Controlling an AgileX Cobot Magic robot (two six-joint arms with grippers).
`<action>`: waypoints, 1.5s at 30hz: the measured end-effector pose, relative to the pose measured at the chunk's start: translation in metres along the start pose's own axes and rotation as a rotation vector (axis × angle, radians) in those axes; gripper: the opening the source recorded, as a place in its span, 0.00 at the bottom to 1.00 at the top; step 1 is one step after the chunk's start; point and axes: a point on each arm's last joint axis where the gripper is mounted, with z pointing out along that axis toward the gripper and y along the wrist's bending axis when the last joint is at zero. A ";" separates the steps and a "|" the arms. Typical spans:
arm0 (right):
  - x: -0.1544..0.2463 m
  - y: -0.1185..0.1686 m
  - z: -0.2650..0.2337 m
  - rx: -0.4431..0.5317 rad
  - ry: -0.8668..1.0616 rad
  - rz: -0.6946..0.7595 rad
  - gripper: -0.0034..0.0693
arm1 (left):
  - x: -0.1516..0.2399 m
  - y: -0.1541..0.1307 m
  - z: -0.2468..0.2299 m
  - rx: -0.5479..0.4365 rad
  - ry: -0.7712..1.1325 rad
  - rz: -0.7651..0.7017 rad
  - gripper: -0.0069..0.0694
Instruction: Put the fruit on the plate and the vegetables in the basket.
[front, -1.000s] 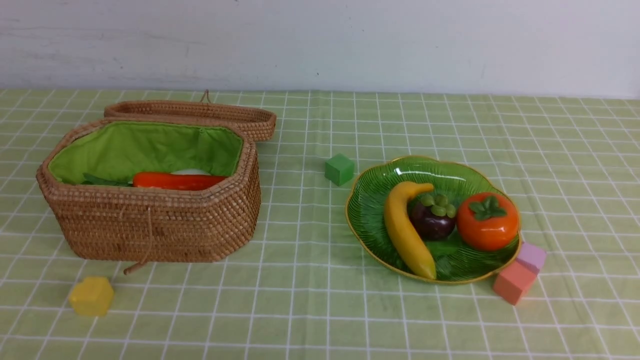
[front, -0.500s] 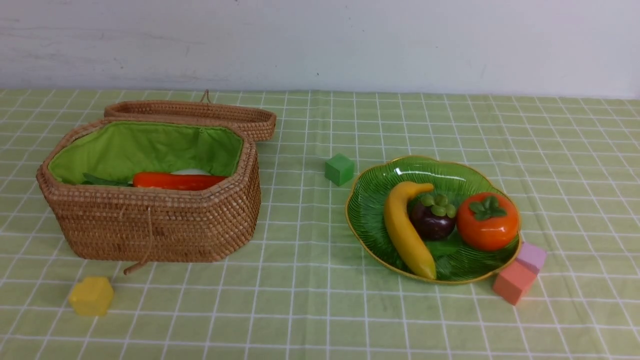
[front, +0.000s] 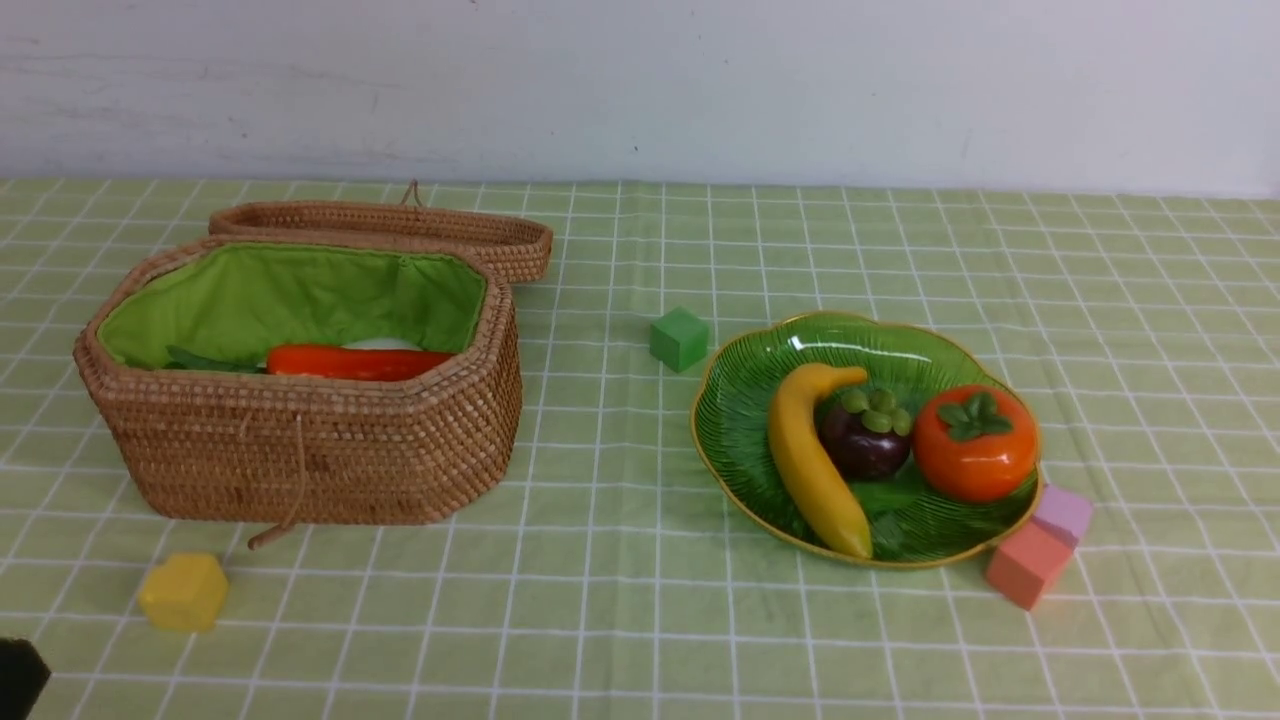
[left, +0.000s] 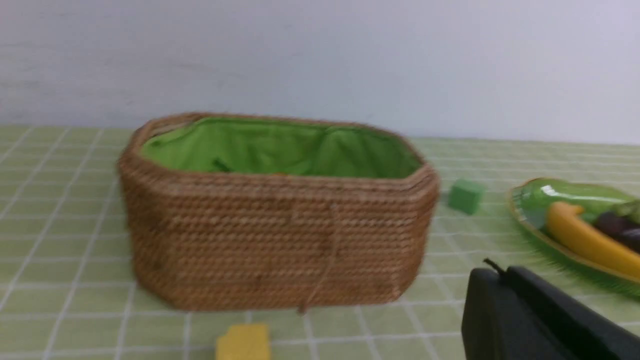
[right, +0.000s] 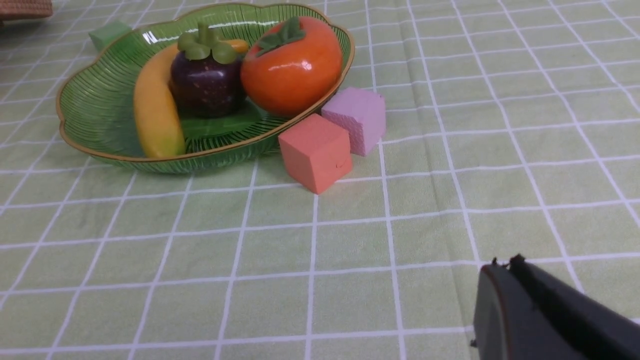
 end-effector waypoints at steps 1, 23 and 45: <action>0.000 0.000 0.000 0.000 0.000 0.000 0.06 | 0.004 0.002 0.001 -0.026 0.013 0.007 0.07; 0.000 0.000 0.000 -0.001 -0.001 0.002 0.09 | 0.046 0.012 0.001 -0.136 0.263 -0.132 0.07; 0.000 0.000 0.000 -0.001 -0.001 0.002 0.11 | 0.046 0.012 0.001 -0.137 0.263 -0.132 0.07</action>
